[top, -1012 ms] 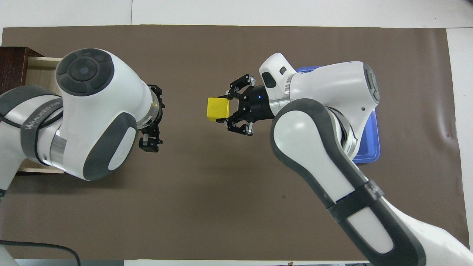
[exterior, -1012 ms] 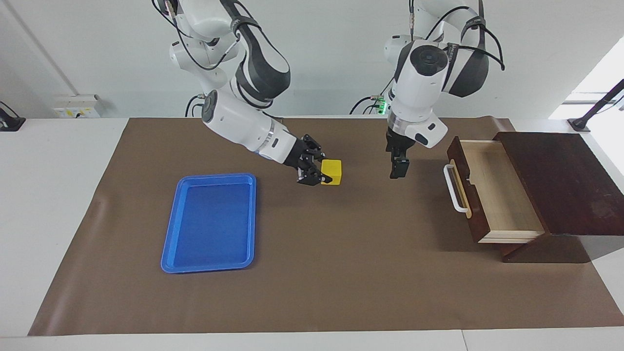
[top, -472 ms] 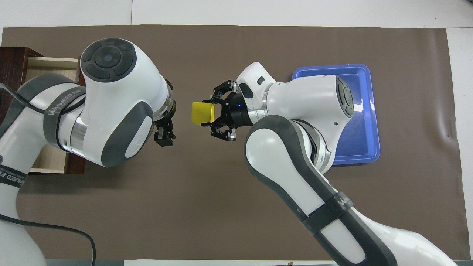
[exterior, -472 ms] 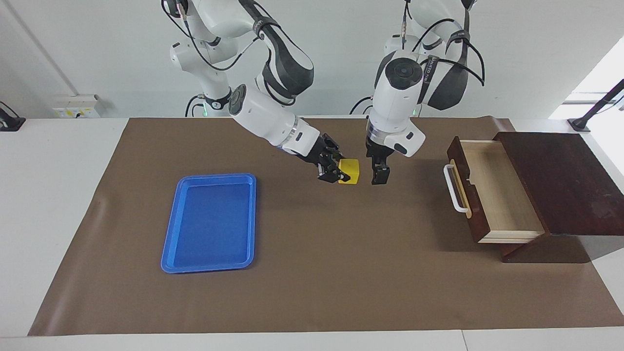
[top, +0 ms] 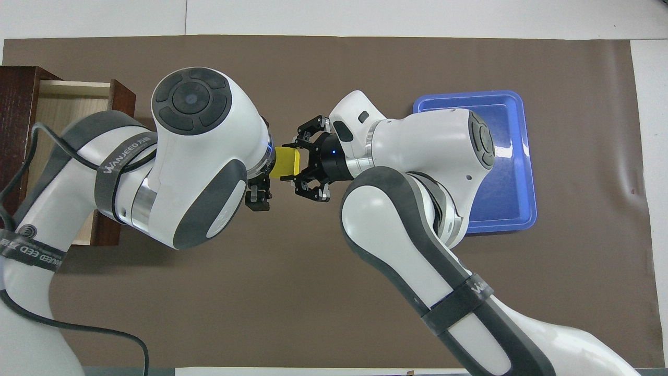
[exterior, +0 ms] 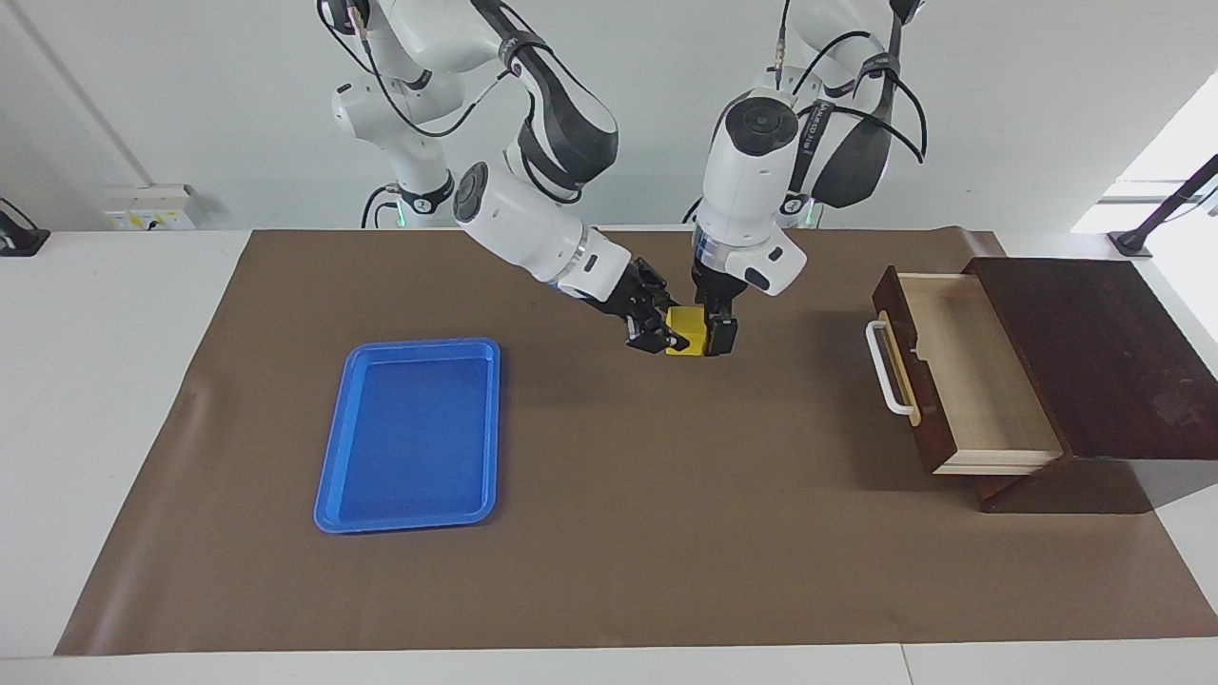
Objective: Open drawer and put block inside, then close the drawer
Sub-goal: 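Grasp the yellow cube with the left gripper from the right gripper, then place the cube in the drawer with the left gripper while the right gripper withdraws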
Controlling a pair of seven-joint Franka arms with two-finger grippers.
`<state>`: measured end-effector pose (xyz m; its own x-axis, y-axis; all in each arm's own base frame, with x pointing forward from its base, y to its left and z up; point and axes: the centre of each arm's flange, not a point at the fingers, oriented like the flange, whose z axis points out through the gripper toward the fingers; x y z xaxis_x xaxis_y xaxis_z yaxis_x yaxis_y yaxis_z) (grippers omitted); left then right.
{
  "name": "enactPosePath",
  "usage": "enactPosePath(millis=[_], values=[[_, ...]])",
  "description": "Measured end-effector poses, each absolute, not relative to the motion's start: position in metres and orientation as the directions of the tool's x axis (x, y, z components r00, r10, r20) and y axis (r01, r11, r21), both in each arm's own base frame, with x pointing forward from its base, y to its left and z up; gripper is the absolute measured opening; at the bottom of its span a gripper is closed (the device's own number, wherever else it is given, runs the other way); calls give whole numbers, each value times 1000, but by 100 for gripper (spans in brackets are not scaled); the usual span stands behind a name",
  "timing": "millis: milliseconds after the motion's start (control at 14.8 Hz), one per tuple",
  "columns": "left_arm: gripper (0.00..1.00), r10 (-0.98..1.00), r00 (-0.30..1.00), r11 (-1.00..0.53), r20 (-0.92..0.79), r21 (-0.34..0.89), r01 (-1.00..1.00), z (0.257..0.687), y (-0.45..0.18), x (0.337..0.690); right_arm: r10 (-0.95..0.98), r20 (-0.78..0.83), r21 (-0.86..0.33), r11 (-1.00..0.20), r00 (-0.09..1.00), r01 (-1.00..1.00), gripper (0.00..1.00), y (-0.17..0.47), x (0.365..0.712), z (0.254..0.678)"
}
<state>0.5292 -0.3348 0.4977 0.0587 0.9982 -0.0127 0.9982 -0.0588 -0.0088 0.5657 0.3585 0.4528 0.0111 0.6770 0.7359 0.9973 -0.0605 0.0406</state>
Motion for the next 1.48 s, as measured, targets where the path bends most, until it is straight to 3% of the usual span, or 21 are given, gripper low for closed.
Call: enactPosePath(millis=[337,472,742,1147,1349,1417,1484], values=[[100,997,70,-70,-19,3,998,500,-342,527,677,736,41,-61,11,997,55,359,566,453],[96,997,71,-71,-22,8,997,500,-343,527,677,736,41,-61,11,997,55,359,566,453],[55,996,78,-77,-32,36,996,504,-342,531,678,735,34,-52,10,998,55,361,563,451],[55,996,80,-79,-33,36,996,504,-342,532,678,734,29,-57,17,998,56,361,563,450],[55,996,82,-81,-33,32,996,502,-345,530,671,736,-20,-110,89,994,76,360,564,453],[55,996,82,-81,-32,31,996,502,-345,530,669,737,-26,-116,97,993,91,360,565,453],[55,996,79,-78,-32,30,996,502,-344,531,669,737,-27,-118,100,993,99,360,565,453]])
